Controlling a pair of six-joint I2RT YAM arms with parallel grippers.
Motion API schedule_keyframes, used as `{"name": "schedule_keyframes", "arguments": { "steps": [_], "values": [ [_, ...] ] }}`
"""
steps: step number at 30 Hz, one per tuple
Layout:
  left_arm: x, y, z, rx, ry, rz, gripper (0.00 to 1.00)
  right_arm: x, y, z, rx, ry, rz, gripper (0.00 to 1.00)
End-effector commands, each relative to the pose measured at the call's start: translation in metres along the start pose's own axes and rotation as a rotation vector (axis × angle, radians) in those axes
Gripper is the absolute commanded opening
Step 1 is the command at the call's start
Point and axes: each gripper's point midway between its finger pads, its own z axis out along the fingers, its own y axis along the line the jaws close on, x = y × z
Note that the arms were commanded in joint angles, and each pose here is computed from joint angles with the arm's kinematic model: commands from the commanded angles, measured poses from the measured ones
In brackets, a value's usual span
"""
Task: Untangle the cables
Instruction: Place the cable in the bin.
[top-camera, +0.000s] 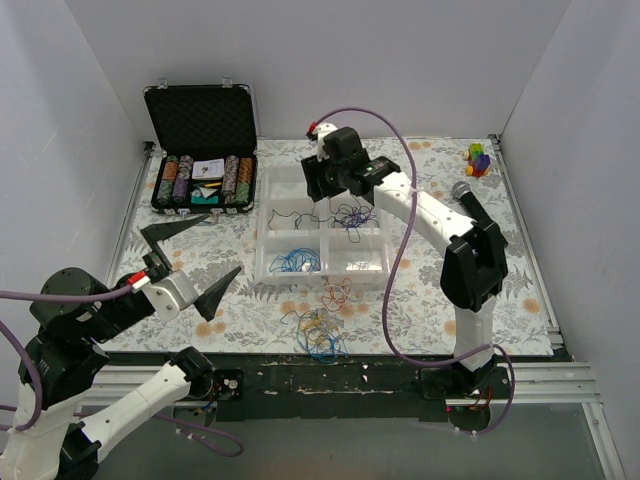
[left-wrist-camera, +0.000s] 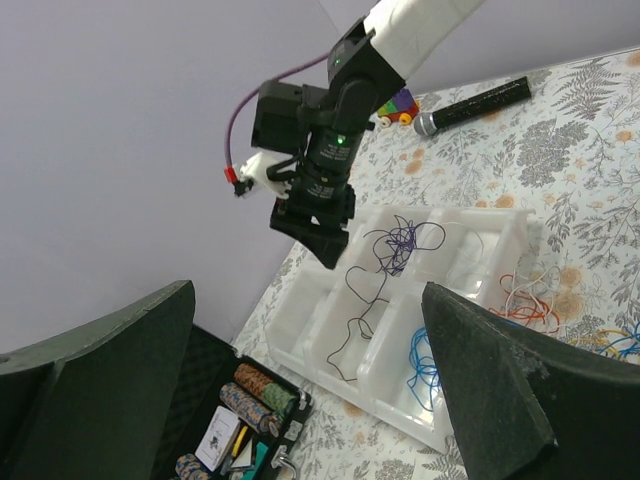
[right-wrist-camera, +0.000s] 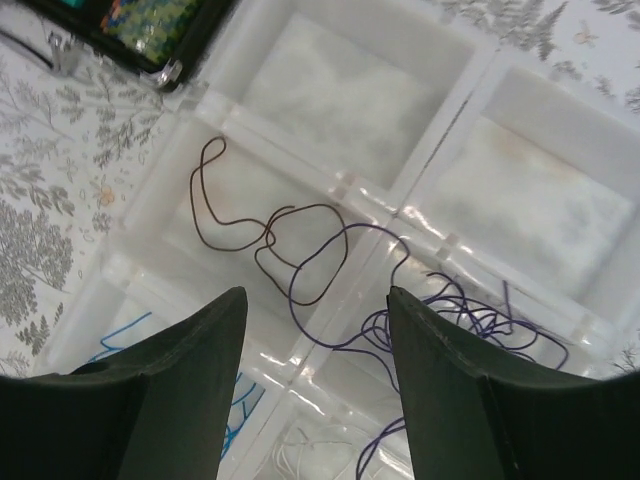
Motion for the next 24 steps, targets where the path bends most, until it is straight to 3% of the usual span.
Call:
{"name": "schedule_keyframes", "arguments": {
  "steps": [1,7,18,24],
  "values": [
    [0.005,0.004,0.003,-0.019,0.027,-0.025,0.98,0.027,0.013,0.015,-0.001,0.105,-0.084,0.68],
    [0.004,0.004,0.006,-0.020,0.021,-0.032,0.98,0.040,0.009,0.027,0.118,0.136,-0.163,0.67],
    [0.004,0.005,0.004,-0.023,0.024,-0.031,0.98,0.059,0.011,0.038,0.212,0.164,-0.266,0.49],
    [0.005,0.004,0.004,-0.022,0.024,-0.033,0.98,0.065,0.012,0.035,0.214,0.176,-0.316,0.46]
  ]
}}
